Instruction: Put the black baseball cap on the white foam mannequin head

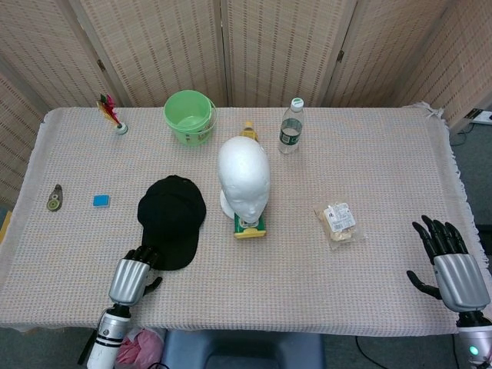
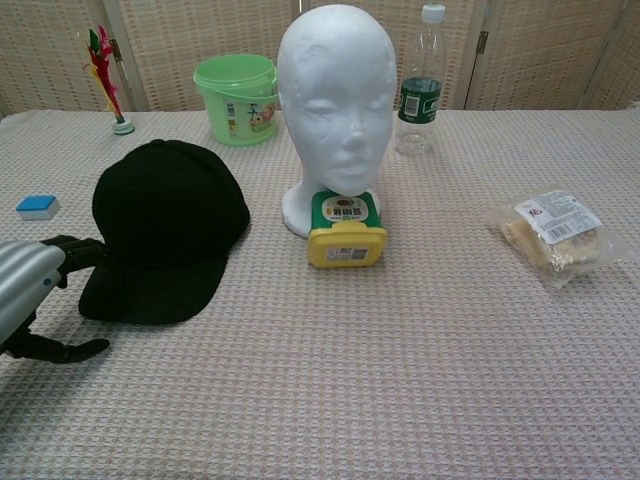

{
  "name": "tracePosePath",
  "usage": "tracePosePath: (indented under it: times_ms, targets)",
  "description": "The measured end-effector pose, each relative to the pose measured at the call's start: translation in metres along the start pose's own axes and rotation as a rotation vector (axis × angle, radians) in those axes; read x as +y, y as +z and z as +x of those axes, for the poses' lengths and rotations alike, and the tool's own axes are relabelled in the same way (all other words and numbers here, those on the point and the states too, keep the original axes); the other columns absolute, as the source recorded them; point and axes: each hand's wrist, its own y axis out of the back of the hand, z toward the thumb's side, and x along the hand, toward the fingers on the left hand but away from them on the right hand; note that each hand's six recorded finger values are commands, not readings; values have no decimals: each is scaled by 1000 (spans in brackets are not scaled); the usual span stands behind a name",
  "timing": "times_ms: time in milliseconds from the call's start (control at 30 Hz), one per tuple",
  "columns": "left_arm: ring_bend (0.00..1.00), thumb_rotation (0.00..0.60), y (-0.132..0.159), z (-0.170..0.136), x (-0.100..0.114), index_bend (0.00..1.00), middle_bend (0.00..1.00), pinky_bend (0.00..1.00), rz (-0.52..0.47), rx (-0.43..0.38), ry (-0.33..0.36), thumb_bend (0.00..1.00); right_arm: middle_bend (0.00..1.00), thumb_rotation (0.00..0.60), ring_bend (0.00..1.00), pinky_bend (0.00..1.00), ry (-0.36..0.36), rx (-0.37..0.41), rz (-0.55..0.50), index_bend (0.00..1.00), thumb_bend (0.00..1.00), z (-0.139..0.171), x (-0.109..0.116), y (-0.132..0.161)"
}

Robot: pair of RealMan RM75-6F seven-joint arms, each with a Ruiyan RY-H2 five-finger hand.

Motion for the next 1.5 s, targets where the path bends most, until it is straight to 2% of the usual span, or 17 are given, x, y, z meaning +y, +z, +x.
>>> tracePosePath:
  times_ms: [267, 1233, 1367, 1500]
  targets:
    - [337, 600, 0, 4, -2, 448, 390, 471, 14, 25, 48, 178, 0, 600, 0, 0, -13, 7, 1, 0, 183, 6, 1, 3]
    - [346, 600, 11, 18, -22, 463, 408, 471, 23, 27, 67, 180, 0, 600, 0, 0, -27, 5, -17, 0, 212, 10, 8, 1]
    - [346, 600, 12, 19, -24, 463, 408, 472, 25, 28, 75, 231, 0, 600, 0, 0, -27, 6, -19, 0, 216, 10, 9, 0]
    - [346, 600, 11, 21, -25, 463, 408, 471, 27, 31, 77, 234, 0, 600, 0, 0, -29, 7, -19, 0, 219, 10, 9, 1]
